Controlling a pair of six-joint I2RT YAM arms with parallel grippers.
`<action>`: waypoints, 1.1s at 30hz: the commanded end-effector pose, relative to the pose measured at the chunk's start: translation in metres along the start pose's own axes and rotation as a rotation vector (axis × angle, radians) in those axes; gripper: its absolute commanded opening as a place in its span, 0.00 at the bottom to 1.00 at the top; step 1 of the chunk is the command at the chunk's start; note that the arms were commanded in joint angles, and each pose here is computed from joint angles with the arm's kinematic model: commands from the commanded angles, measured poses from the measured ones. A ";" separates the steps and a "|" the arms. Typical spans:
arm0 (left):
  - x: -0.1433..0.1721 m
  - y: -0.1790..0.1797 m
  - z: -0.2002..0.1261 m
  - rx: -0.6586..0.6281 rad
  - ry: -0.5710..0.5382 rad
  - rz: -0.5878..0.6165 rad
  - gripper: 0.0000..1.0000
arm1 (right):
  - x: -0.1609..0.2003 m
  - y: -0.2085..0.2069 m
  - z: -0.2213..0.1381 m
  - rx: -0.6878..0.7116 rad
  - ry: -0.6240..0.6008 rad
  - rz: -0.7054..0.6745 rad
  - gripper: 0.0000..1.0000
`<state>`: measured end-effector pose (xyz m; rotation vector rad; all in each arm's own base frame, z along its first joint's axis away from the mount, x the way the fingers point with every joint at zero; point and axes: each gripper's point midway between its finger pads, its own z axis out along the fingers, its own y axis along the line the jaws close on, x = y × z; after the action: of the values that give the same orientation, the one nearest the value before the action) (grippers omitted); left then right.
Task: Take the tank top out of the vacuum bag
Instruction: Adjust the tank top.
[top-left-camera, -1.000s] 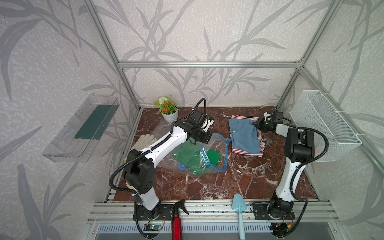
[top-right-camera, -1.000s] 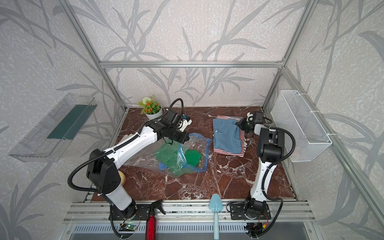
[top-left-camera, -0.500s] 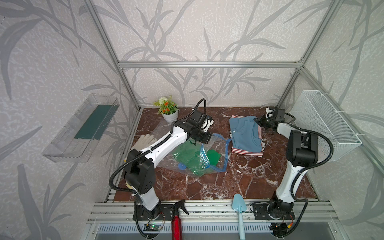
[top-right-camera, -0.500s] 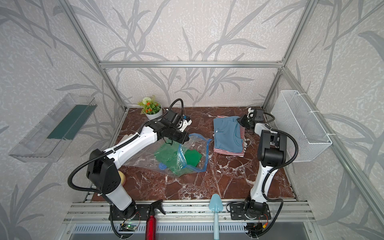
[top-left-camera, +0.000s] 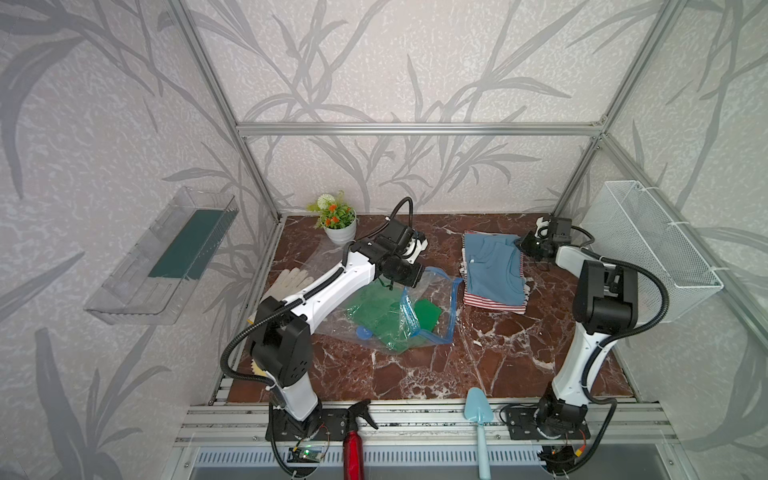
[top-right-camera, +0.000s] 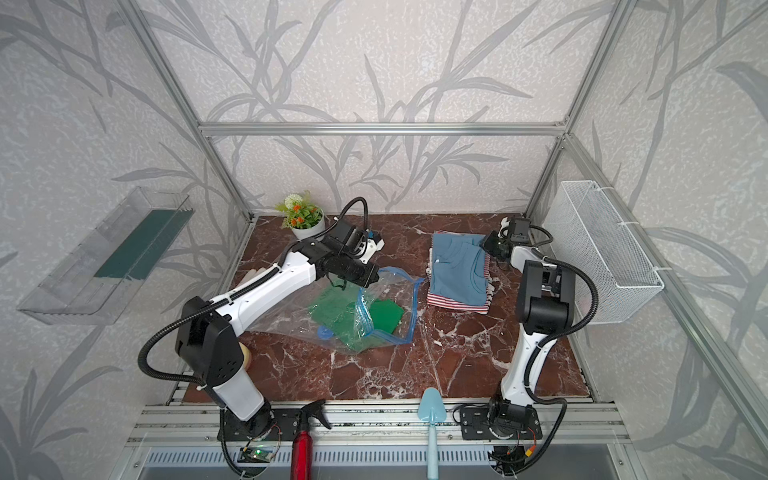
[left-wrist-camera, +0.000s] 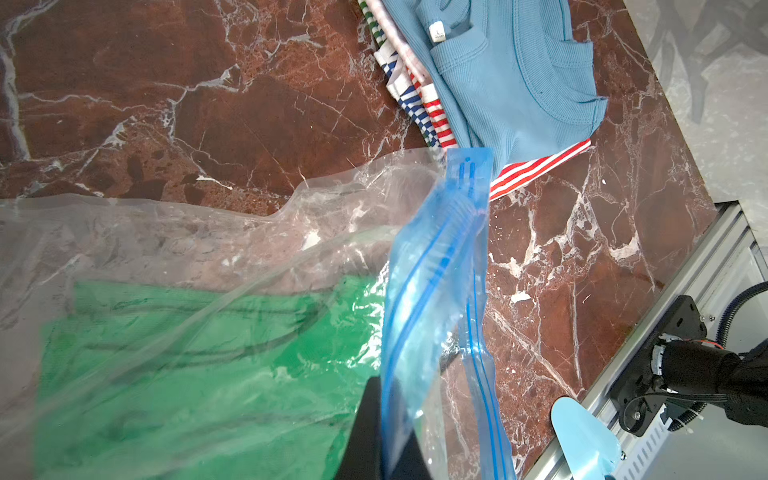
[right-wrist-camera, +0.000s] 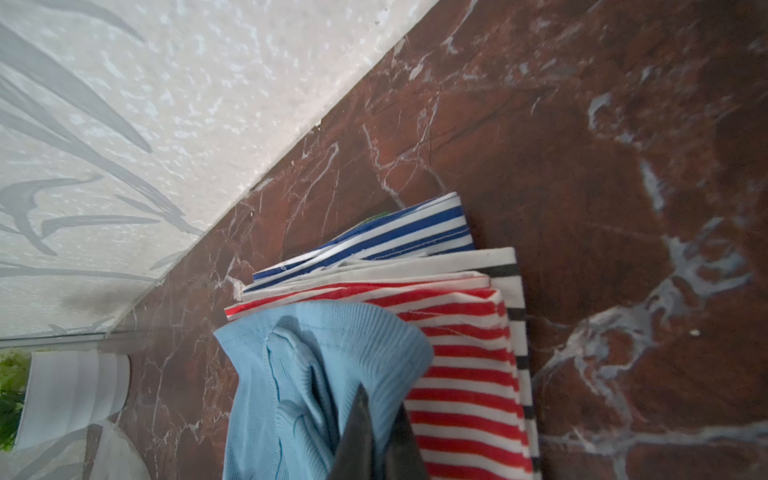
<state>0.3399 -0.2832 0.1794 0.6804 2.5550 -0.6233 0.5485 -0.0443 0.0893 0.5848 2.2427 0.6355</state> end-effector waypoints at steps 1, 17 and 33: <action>-0.003 0.001 -0.002 0.000 0.008 0.017 0.00 | -0.021 -0.006 -0.006 0.047 -0.043 -0.037 0.30; -0.010 -0.012 -0.024 0.039 -0.048 -0.025 0.00 | 0.099 0.032 -0.105 -0.070 0.129 0.070 0.45; -0.013 -0.014 -0.039 0.032 -0.092 0.000 0.00 | 0.170 -0.049 -0.115 0.213 0.179 0.096 0.43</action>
<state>0.3328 -0.2825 0.2060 0.6432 2.5107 -0.6770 0.3600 -0.0015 0.0480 0.7696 2.4397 0.6557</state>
